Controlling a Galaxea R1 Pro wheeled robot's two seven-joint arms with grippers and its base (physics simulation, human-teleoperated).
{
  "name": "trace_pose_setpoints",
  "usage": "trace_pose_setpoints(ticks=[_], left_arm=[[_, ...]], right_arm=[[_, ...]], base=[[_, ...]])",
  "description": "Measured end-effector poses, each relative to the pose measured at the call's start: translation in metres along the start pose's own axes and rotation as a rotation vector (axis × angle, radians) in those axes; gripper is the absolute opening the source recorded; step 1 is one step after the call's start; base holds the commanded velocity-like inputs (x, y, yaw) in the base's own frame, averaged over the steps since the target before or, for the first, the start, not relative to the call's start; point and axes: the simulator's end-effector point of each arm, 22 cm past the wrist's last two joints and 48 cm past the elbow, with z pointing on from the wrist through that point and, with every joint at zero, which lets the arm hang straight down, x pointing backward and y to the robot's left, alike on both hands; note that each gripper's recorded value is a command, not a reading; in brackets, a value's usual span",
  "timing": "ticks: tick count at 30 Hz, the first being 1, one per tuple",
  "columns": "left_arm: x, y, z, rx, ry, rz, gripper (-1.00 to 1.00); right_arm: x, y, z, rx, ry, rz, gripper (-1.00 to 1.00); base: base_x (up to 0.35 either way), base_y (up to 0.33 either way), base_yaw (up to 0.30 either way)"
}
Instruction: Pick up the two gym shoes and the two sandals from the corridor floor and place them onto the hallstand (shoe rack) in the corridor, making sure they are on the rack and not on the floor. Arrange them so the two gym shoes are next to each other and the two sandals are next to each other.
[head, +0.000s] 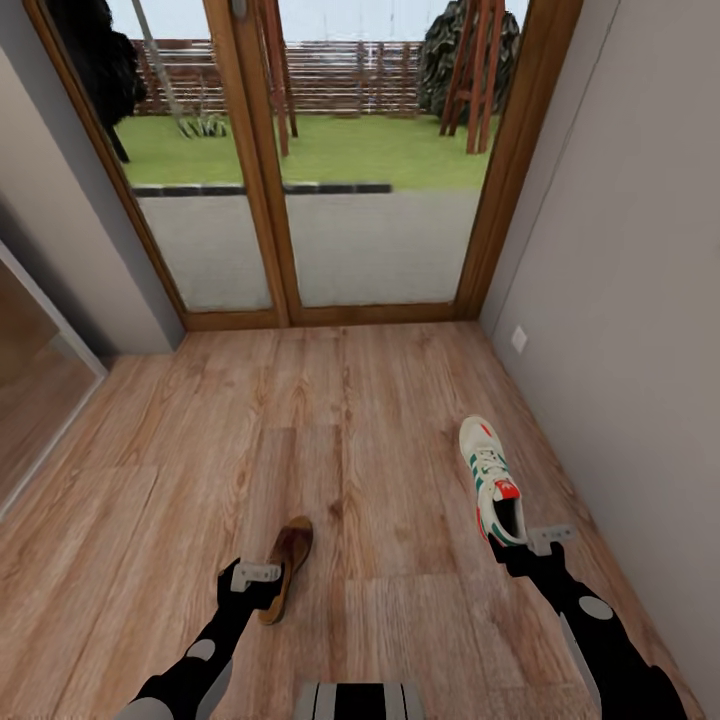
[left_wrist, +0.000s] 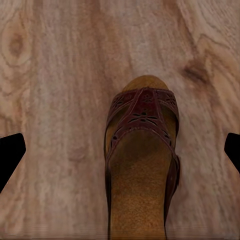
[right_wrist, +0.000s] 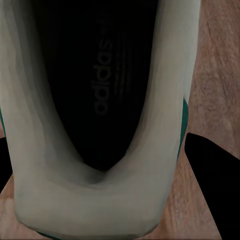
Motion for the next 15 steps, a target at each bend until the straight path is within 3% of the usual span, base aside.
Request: trace_pose_setpoints(ticks=[7,10,13,15], left_arm=[[0.022,-0.002,0.003,0.004,0.035,-0.004,1.0],[0.032,-0.006,0.003,0.008,0.052,-0.007,1.0],[0.042,-0.007,0.004,0.01,0.068,-0.008,1.0],[0.047,-0.007,0.005,0.01,0.077,-0.009,1.0]], right_arm=[[0.016,0.001,0.006,-0.001,0.027,0.0,-1.0],[-0.026,-0.008,0.007,0.019,-0.033,-0.017,-1.0],[-0.047,-0.012,0.007,0.03,-0.04,-0.02,-1.0],[-0.083,-0.017,0.0,0.047,-0.056,-0.02,-1.0]], base=[[0.0,0.0,0.052],[0.0,0.0,0.066],[0.0,0.0,0.059],[0.0,0.0,0.022]])
